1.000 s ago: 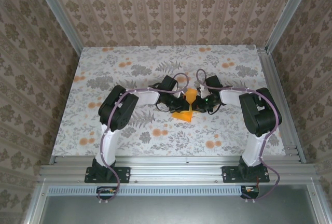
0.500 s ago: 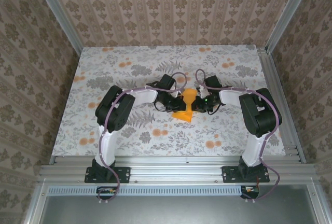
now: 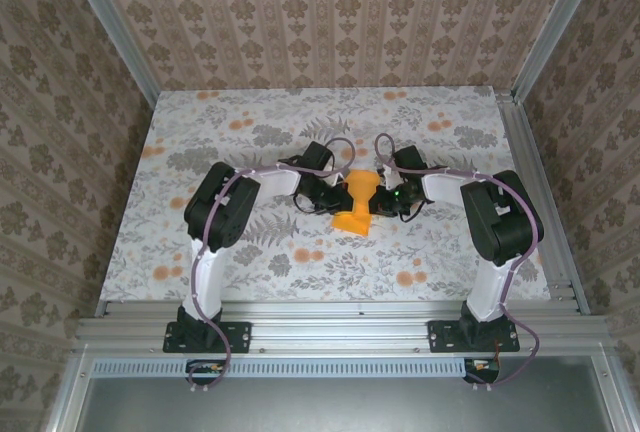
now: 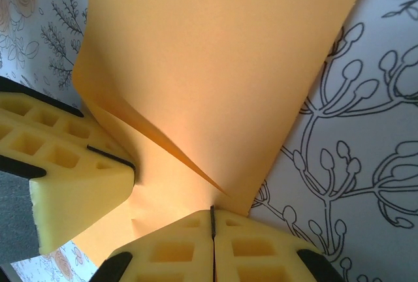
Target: Fold a paper plane with a square sheet of paper (pick it up from the middle)
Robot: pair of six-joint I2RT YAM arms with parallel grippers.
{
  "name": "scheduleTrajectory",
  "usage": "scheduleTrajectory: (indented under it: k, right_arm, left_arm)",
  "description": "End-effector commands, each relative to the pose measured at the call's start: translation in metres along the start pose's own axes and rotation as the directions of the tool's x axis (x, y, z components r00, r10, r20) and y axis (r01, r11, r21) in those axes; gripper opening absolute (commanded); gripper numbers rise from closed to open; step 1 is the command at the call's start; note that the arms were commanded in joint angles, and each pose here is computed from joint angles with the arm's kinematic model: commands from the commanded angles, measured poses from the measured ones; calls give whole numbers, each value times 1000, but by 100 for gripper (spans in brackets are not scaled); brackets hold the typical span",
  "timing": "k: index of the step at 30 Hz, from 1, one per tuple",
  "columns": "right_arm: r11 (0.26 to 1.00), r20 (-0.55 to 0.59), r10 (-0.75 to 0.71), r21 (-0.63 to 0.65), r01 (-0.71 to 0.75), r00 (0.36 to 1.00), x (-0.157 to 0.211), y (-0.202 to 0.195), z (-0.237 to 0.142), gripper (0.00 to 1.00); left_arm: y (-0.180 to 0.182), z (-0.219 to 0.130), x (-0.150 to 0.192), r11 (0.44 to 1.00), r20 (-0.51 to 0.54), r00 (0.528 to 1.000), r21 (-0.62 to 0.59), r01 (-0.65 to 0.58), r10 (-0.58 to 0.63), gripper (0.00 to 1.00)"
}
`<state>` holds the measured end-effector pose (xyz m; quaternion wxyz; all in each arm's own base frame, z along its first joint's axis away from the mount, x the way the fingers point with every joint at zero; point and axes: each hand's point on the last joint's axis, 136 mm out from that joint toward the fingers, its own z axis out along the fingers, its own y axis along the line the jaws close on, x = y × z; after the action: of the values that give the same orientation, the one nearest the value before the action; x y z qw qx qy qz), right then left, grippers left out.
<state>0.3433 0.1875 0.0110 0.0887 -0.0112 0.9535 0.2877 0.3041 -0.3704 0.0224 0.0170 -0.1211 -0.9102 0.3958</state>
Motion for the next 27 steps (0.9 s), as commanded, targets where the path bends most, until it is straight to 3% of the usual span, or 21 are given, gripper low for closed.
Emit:
scheduleTrajectory:
  k: [1, 14, 27]
  right_arm:
    - [976, -113, 62, 215, -37, 992, 40, -51, 8, 9]
    - [967, -130, 30, 255, 5, 991, 38, -54, 7, 9]
    - [965, -136, 17, 262, 20, 991, 36, -50, 7, 9]
  left_arm:
    - [31, 4, 3, 996, -22, 999, -85, 28, -30, 3]
    - [36, -12, -18, 988, 12, 1000, -152, 1, 1, 4]
    - [28, -28, -36, 993, 63, 998, -121, 0, 8, 7]
